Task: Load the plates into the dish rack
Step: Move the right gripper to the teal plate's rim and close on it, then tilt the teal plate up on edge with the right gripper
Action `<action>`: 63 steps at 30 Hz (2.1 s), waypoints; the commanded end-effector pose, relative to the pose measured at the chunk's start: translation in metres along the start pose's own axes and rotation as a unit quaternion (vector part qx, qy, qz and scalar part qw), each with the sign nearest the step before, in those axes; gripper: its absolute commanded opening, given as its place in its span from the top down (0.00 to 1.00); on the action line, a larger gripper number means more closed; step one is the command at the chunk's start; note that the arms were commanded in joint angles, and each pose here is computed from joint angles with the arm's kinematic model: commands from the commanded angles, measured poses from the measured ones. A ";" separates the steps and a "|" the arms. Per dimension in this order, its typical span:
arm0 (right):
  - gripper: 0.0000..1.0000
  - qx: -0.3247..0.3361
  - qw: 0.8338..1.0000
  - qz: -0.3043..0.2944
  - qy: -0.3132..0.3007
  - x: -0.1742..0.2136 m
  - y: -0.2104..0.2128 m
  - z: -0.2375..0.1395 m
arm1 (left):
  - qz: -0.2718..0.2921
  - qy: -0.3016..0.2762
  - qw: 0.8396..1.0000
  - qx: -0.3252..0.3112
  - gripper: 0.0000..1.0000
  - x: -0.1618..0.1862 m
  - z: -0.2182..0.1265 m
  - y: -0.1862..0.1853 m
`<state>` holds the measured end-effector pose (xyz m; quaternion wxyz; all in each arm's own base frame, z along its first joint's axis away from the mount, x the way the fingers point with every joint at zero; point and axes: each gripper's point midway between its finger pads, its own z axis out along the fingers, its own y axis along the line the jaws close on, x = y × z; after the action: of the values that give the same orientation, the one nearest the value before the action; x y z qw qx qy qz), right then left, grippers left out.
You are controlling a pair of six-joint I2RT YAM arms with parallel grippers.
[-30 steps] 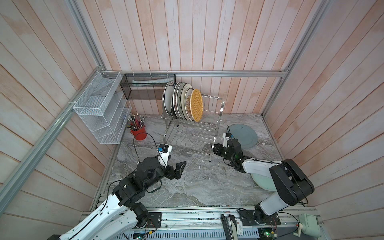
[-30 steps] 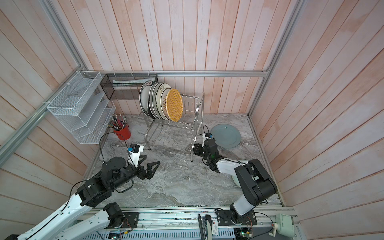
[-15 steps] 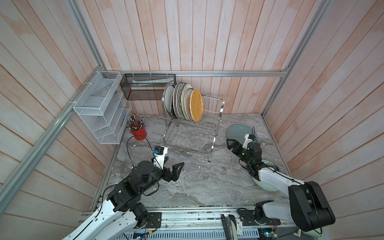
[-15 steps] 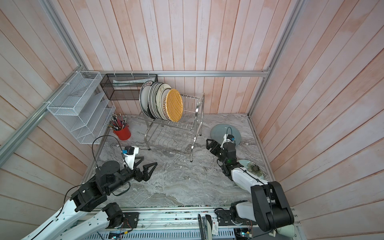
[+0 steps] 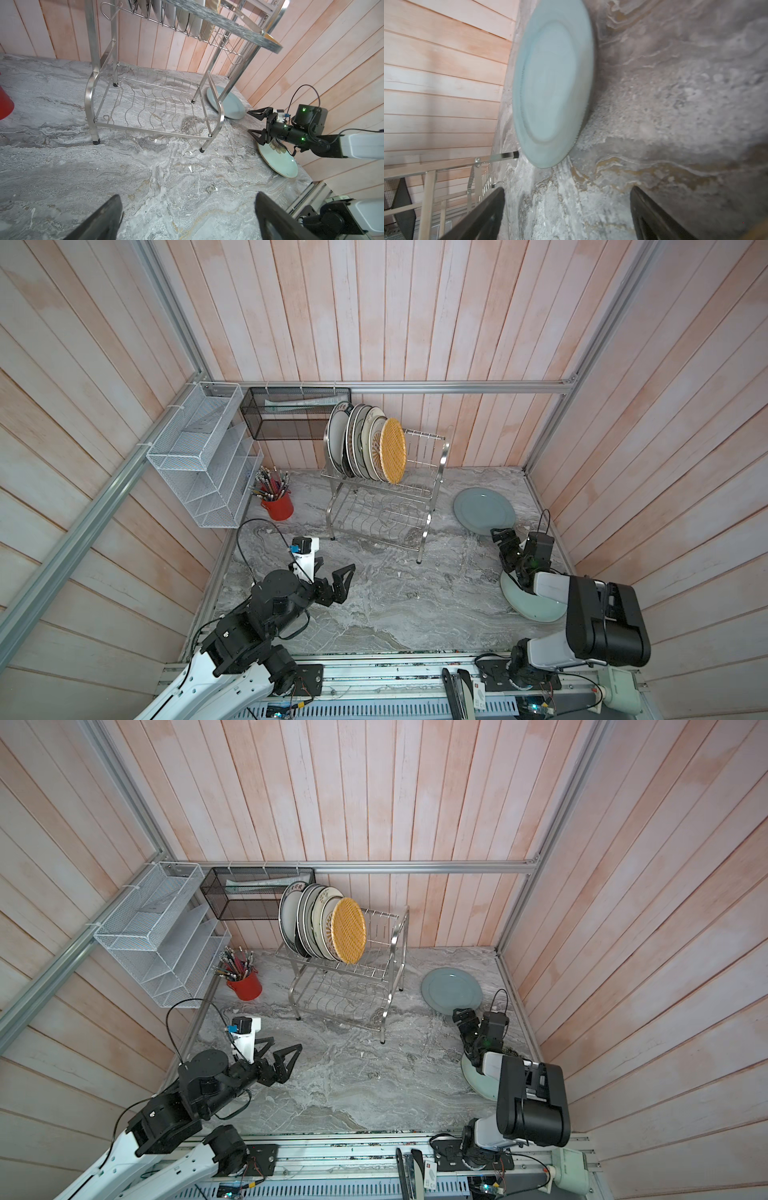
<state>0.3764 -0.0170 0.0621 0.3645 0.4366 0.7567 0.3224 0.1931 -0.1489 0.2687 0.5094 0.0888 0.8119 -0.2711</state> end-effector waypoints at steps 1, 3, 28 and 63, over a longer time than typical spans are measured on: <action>0.09 -0.014 1.000 0.010 0.018 -0.005 0.000 0.011 | -0.001 0.007 1.000 -0.016 0.00 0.008 0.000 0.008; 0.11 -0.010 0.999 0.023 0.021 -0.007 -0.005 0.018 | 0.000 0.008 1.000 -0.012 0.00 0.009 0.001 0.007; 0.35 0.053 0.988 0.137 0.043 -0.015 -0.046 0.075 | -0.003 0.000 1.000 -0.013 0.00 0.007 -0.002 0.009; 1.00 -0.220 0.967 0.122 -0.045 -0.043 0.039 0.031 | -0.009 -0.017 1.000 -0.018 0.00 0.001 -0.008 0.012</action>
<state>0.4263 -0.0314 0.0369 0.3801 0.5002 0.6312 0.4548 0.1899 -0.1382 0.2694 0.5205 0.0778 0.8075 -0.2663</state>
